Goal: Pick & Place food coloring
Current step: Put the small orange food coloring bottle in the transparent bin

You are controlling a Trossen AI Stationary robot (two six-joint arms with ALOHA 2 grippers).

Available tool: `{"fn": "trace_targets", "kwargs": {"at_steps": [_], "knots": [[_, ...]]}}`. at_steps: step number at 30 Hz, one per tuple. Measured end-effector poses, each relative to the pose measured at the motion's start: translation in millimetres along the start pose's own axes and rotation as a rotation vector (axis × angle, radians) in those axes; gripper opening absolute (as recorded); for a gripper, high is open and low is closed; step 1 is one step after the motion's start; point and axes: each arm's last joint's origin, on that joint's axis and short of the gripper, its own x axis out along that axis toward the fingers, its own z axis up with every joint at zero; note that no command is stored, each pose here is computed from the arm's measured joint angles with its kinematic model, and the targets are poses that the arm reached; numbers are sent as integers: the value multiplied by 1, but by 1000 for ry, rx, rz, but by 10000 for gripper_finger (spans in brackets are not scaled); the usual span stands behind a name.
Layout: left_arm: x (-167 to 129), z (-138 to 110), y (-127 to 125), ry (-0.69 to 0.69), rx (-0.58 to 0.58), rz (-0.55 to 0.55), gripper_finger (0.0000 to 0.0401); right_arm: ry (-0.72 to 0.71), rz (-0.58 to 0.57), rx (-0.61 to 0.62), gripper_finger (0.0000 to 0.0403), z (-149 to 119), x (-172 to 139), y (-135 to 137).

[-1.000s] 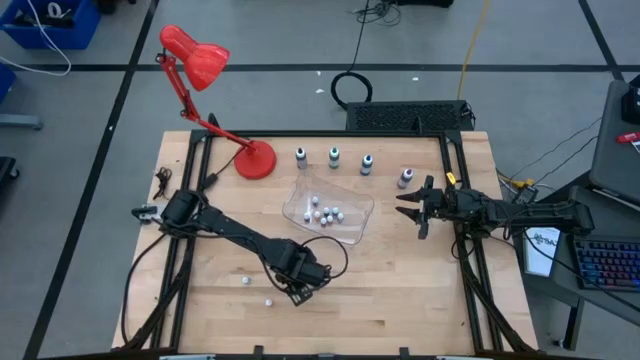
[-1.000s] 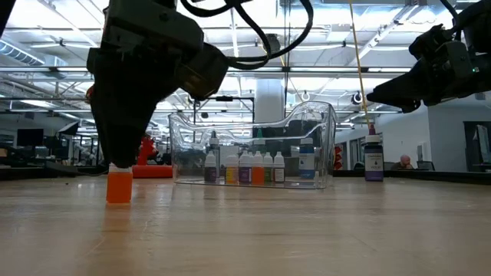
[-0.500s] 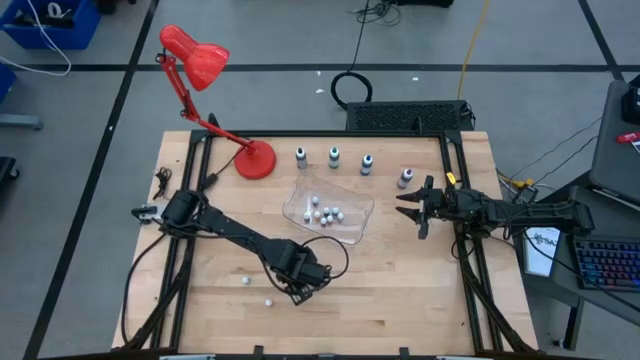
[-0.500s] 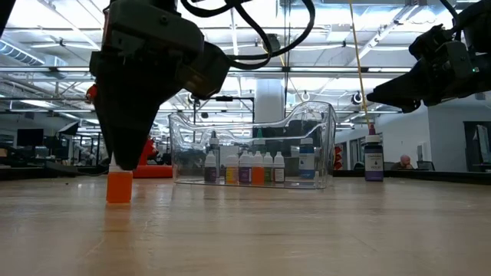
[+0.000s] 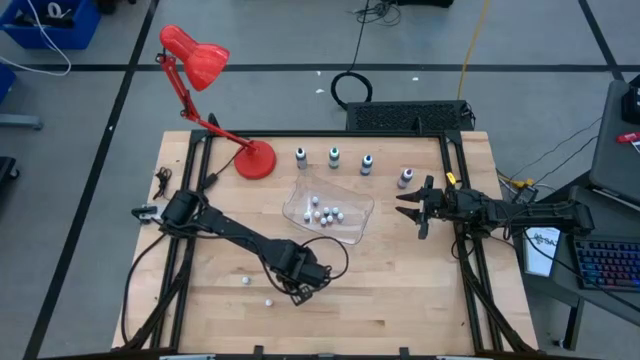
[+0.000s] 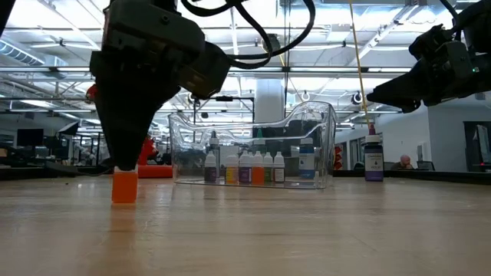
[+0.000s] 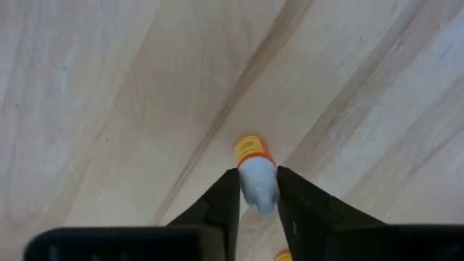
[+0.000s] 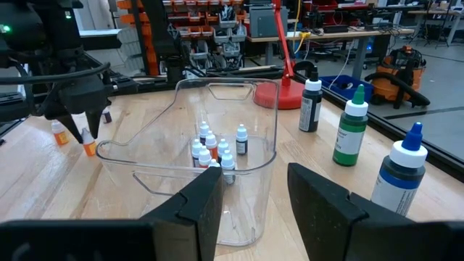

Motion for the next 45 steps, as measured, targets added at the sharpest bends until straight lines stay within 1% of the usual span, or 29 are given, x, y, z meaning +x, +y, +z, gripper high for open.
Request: {"fn": "trace_targets", "kwargs": {"at_steps": [3,5,7,14,18,20,22,30,33,37,40,42,45], "knots": [[0,0,0,-2,0,1,71,0,0,0,144,0,0,0],[0,0,0,-2,0,1,72,0,0,0,144,0,0,0],[0,0,0,-2,-7,2,84,0,0,0,144,0,0,0],[0,0,0,-17,-7,12,154,0,0,0,144,0,0,0],[0,0,0,-17,7,12,166,0,0,0,144,0,0,0],[0,1,0,-17,13,12,161,0,0,0,144,0,0,0],[0,0,0,-17,17,11,148,0,0,0,144,0,0,0],[0,2,-1,-33,71,3,58,0,0,0,144,0,0,0],[-1,4,-1,-48,137,-11,56,0,0,0,144,0,0,0],[-5,9,2,-60,165,-9,56,0,0,0,144,0,0,0],[-23,14,2,-92,194,-22,56,0,0,0,144,0,0,0],[-43,17,3,-135,232,10,56,0,0,0,144,0,0,0],[-82,22,7,-198,273,62,56,-1,0,0,144,0,0,0]]}}
